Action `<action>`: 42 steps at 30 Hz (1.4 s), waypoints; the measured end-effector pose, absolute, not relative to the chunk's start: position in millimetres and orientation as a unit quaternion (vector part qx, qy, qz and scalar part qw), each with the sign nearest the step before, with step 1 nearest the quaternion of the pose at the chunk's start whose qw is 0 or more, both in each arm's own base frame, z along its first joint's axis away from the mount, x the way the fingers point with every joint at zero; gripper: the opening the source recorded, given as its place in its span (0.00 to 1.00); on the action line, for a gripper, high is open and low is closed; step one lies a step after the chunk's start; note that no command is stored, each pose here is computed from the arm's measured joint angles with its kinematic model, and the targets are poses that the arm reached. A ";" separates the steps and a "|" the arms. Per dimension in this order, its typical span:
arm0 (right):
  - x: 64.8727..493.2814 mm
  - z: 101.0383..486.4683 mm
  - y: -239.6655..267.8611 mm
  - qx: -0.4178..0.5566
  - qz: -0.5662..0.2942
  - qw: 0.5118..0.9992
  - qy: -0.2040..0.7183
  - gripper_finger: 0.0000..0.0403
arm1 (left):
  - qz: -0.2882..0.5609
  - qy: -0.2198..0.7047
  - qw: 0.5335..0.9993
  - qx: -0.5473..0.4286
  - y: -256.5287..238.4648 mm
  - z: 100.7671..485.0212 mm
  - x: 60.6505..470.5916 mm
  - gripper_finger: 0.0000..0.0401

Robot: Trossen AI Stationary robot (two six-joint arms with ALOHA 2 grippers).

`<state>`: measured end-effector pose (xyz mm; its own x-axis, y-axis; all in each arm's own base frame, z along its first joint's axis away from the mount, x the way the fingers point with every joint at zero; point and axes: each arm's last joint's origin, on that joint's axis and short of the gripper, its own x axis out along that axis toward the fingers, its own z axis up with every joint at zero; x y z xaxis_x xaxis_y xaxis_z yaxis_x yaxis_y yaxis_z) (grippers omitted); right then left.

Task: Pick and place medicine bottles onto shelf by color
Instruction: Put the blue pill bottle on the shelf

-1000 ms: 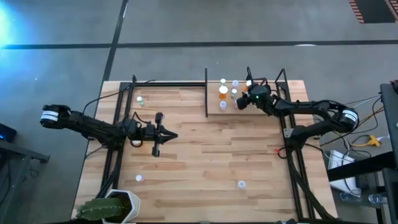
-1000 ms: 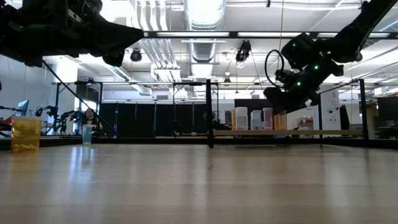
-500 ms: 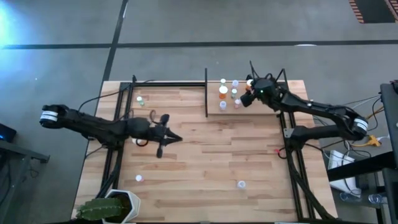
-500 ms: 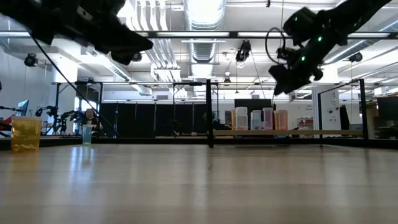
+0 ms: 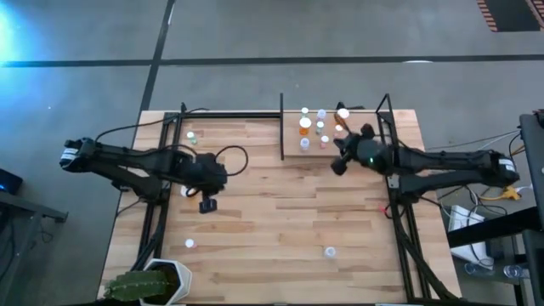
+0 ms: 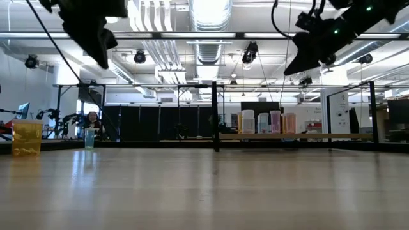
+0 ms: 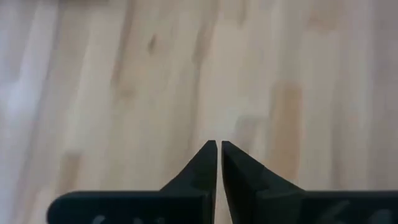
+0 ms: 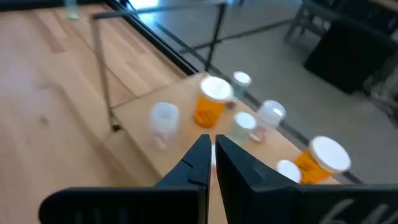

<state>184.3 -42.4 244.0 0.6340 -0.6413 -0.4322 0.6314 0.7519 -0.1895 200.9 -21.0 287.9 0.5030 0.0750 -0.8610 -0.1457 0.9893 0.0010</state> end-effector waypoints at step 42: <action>214.0 231.8 31.7 -0.109 -0.274 0.940 0.174 0.03 | 0.344 0.780 0.510 -0.117 221.8 214.9 211.7 0.39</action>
<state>214.0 31.7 231.8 0.7899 -0.5521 -0.2669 0.4760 0.8265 -0.3006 211.7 221.8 214.9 -0.4525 0.1681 -0.8758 -0.5335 0.7360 0.4169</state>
